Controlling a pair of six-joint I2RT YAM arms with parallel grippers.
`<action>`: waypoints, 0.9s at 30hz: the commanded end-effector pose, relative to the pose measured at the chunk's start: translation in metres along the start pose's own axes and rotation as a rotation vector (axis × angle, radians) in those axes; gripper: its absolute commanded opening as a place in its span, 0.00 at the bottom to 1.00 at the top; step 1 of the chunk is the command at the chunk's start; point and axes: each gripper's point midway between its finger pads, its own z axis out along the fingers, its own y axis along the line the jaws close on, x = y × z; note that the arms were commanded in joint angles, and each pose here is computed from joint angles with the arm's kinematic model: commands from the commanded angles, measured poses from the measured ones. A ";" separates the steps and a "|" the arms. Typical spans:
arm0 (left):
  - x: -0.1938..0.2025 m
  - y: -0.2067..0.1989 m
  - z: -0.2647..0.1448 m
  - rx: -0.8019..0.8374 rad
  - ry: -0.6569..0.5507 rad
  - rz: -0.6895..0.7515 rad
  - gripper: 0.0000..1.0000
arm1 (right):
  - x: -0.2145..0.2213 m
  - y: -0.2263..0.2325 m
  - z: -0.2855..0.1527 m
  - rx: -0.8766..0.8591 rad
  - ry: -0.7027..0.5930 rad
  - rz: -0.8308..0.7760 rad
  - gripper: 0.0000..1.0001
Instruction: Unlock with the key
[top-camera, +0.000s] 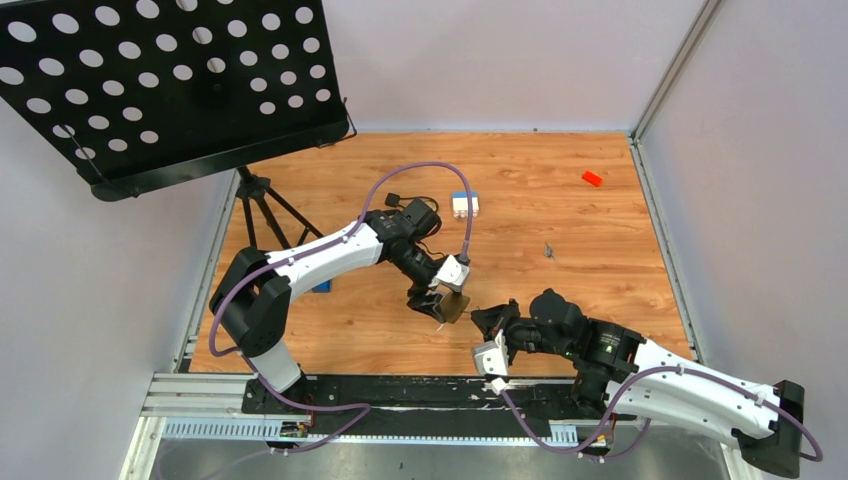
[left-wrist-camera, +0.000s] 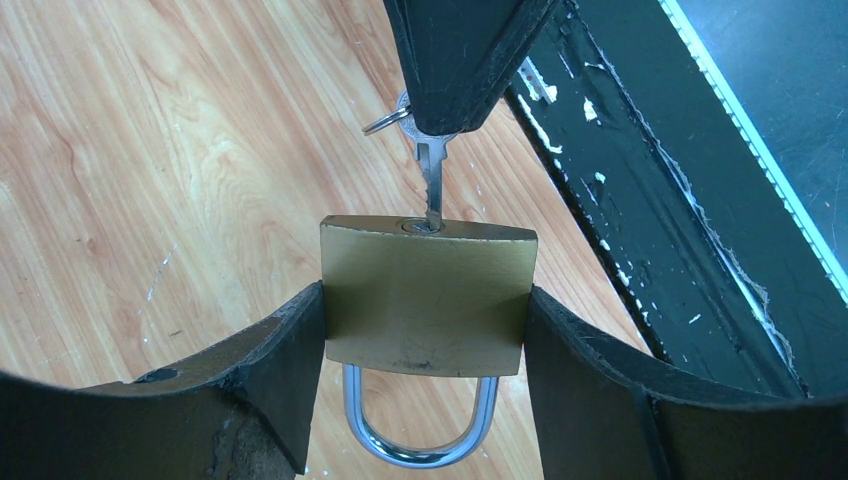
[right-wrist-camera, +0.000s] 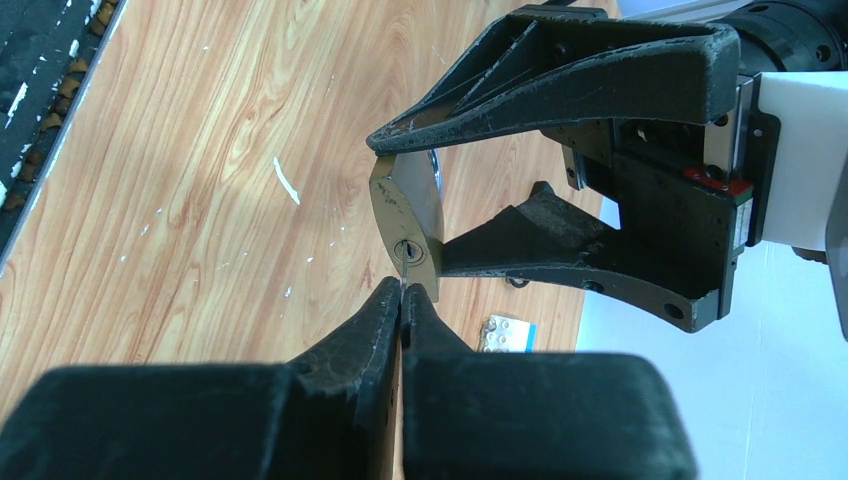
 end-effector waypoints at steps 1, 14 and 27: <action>-0.041 0.002 -0.009 -0.005 -0.107 0.105 0.00 | -0.007 -0.018 -0.002 0.057 -0.021 0.001 0.00; -0.044 -0.003 -0.009 0.017 -0.122 0.113 0.00 | 0.005 -0.019 0.004 0.079 0.030 -0.038 0.00; -0.046 -0.002 -0.010 0.016 -0.127 0.105 0.00 | 0.007 -0.020 0.006 0.080 0.040 -0.070 0.00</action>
